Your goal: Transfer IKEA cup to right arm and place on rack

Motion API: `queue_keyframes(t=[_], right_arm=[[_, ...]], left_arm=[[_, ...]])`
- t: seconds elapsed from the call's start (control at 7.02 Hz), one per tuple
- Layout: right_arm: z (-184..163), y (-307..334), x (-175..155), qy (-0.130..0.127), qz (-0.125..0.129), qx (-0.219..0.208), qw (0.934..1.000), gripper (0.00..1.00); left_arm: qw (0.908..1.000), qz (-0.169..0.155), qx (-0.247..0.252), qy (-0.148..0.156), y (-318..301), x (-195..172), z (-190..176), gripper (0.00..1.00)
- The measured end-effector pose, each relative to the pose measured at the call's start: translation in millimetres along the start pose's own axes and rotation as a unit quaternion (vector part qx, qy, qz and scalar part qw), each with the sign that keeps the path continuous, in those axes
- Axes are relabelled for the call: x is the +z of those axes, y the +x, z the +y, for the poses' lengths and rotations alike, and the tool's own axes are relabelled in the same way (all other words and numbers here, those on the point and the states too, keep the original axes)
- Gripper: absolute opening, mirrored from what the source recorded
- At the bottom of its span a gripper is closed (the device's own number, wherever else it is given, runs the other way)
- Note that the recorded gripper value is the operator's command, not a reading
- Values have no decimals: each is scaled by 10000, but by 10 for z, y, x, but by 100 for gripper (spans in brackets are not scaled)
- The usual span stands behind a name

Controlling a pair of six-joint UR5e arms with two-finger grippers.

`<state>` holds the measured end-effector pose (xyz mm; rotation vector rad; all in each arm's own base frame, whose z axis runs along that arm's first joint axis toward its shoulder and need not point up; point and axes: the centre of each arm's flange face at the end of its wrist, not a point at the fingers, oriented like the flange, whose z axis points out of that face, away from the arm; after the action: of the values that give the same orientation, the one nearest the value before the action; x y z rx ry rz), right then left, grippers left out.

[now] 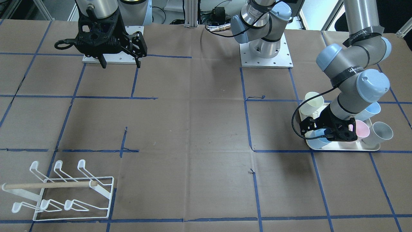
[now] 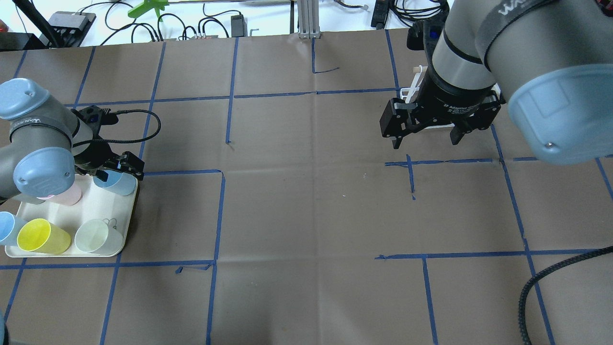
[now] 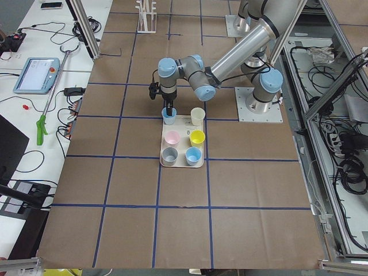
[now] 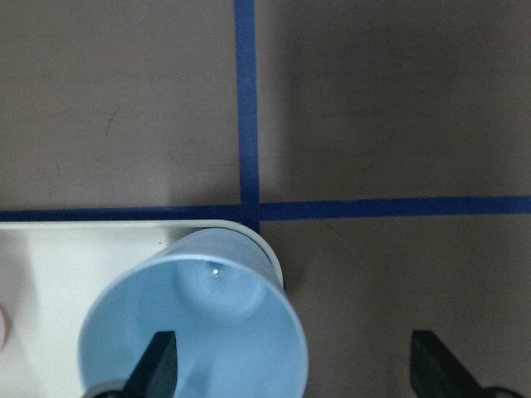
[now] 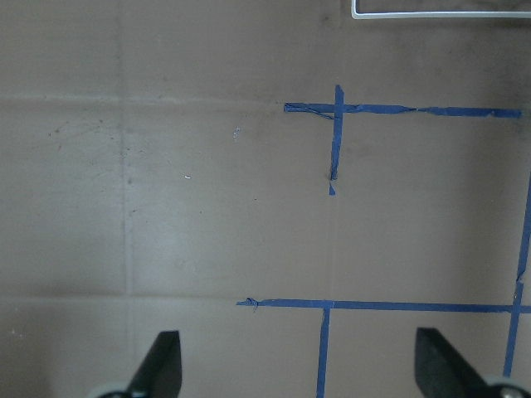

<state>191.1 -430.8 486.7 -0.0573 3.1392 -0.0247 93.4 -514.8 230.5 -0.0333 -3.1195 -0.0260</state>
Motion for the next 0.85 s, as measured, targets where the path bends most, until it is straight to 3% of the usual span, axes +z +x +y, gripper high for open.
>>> queue_keyframes(t=[0.14, 0.85], right_arm=[[-1, 2, 0, 0, -2, 2, 10000, 100], [-2, 5, 6, -7, -9, 9, 10000, 100]], left_arm=[[10000, -13, 43, 6, -7, -16, -6, 0], [9999, -83, 63, 81, -36, -149, -17, 0]])
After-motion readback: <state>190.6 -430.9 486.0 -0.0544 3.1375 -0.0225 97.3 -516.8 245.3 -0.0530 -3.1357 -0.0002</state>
